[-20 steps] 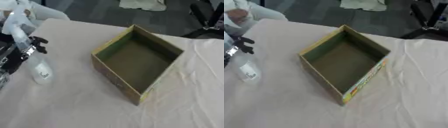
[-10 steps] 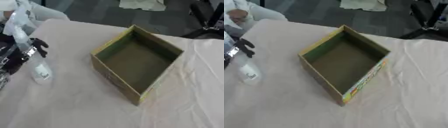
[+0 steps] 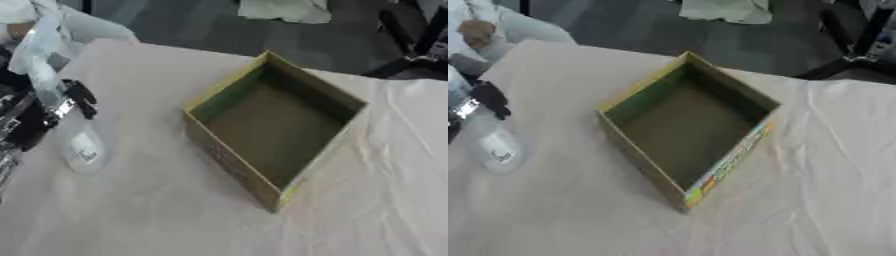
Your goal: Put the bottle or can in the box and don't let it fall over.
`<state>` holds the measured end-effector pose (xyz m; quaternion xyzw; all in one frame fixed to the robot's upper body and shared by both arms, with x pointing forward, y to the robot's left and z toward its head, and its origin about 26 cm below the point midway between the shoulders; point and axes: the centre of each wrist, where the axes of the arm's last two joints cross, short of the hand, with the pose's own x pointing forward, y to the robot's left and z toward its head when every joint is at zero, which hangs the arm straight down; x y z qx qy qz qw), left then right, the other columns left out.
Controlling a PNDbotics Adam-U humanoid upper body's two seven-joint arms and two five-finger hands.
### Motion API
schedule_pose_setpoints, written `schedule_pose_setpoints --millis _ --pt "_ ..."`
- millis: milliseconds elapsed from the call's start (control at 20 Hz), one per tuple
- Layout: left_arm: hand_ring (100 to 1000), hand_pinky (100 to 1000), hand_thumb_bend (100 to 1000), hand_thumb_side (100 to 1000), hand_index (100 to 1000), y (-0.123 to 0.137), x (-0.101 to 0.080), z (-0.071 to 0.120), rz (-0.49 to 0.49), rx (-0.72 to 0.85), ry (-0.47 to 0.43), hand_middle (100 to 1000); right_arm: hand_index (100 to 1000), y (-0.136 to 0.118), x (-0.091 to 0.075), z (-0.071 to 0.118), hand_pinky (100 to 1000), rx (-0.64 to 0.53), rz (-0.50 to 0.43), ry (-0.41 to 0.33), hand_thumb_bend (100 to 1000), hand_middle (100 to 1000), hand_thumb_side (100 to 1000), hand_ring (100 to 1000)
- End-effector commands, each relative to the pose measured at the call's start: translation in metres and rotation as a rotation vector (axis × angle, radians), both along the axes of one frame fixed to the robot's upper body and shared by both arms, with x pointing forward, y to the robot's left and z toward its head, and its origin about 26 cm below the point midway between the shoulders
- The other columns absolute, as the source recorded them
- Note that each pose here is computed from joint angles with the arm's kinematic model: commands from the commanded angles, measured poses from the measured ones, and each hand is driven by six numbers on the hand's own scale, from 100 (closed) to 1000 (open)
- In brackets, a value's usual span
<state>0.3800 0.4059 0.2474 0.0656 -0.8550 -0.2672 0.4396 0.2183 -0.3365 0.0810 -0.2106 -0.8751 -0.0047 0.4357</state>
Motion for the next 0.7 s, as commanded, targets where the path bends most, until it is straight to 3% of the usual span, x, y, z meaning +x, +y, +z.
schedule_pose_setpoints --millis 50,400,700 --pt "318 521 100 567 180 0.0029 -0.0005 0.0054 0.008 0.000 -0.008 442 916 -0.0038 -0.0006 0.0059 945 -0.013 0.000 -0.015 100 1000 581 1000" --pt "282 474 100 565 172 0.0011 0.0002 0.0058 0.009 -0.012 -0.024 398 916 -0.0040 -0.0002 0.0065 946 -0.013 0.002 -0.016 100 1000 581 1000" --pt "284 488 100 566 172 -0.0023 -0.0010 0.0095 -0.008 -0.018 -0.047 396 916 -0.0045 -0.0007 0.0062 947 -0.014 0.002 -0.015 100 1000 580 1000"
